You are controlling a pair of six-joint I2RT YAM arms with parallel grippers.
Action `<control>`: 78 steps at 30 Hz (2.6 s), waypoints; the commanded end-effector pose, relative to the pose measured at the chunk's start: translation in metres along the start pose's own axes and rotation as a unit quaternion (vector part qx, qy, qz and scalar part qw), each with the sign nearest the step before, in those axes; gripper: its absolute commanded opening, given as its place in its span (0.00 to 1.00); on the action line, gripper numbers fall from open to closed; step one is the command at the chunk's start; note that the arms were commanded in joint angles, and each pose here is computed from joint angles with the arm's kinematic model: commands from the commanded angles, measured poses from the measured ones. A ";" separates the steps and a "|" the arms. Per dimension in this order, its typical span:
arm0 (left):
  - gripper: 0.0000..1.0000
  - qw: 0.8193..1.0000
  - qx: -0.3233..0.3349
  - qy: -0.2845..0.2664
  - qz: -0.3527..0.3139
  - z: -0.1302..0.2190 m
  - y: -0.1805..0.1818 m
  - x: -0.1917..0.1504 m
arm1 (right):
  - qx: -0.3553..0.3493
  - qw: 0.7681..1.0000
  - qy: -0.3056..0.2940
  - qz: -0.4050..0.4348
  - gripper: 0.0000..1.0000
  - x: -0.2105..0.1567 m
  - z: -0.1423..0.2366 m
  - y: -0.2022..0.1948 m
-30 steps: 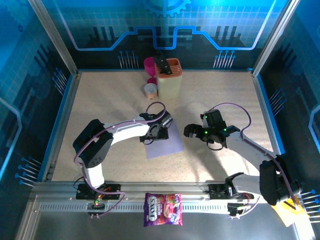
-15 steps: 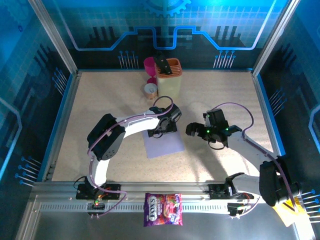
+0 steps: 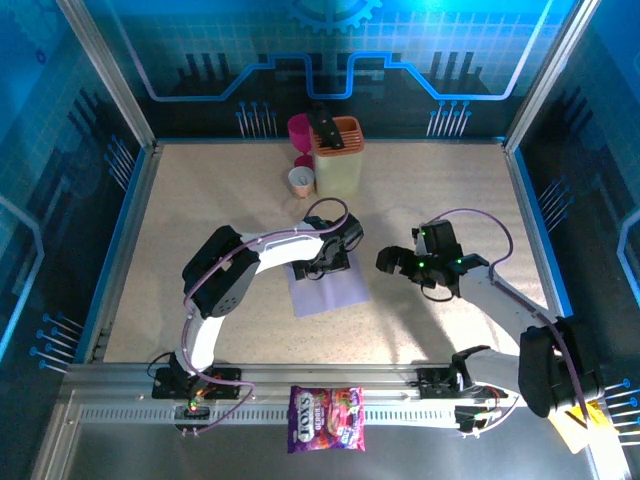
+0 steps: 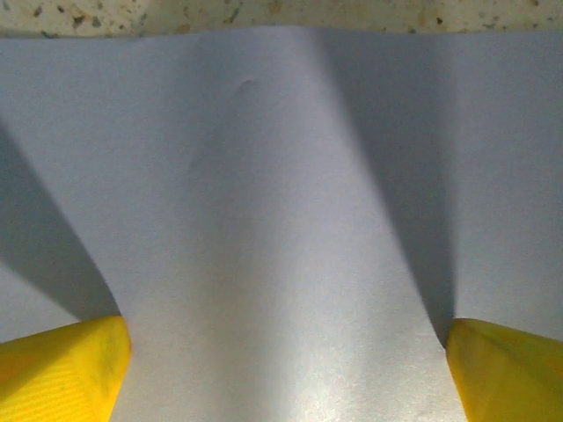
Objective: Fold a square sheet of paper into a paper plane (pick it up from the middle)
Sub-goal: First fold the square sheet of paper in half at the center of the table.
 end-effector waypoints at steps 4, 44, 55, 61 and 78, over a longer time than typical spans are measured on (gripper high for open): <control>0.83 1.000 0.026 0.012 0.000 -0.018 0.009 -0.011 | 0.005 1.000 -0.009 -0.003 0.99 0.000 0.009 -0.003; 0.43 0.903 -0.424 0.013 -0.068 0.064 0.012 -0.037 | -0.071 0.992 -0.039 -0.099 0.99 0.052 0.122 0.084; 0.49 0.938 -0.338 0.014 -0.071 0.029 0.030 -0.032 | 0.034 0.993 -0.058 -0.093 0.99 0.062 0.152 0.129; 0.57 0.947 -0.311 0.010 -0.079 0.023 0.037 -0.029 | 0.055 0.994 -0.037 -0.089 0.99 0.064 0.143 0.138; 0.67 0.955 -0.287 -0.016 -0.074 0.025 0.065 -0.012 | 0.107 0.992 -0.064 -0.011 0.99 0.057 0.125 0.145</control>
Point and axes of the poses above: each hand's point on the last joint's axis, 136 mm out from that joint toward the fingers, its own z axis back along the fingers, its own y axis along the line the jaws close on, x = y × z, the point moved 7 cm from there along z, back along the fingers, and after that the axes turned 5 degrees about z, right-handed, at the moved point
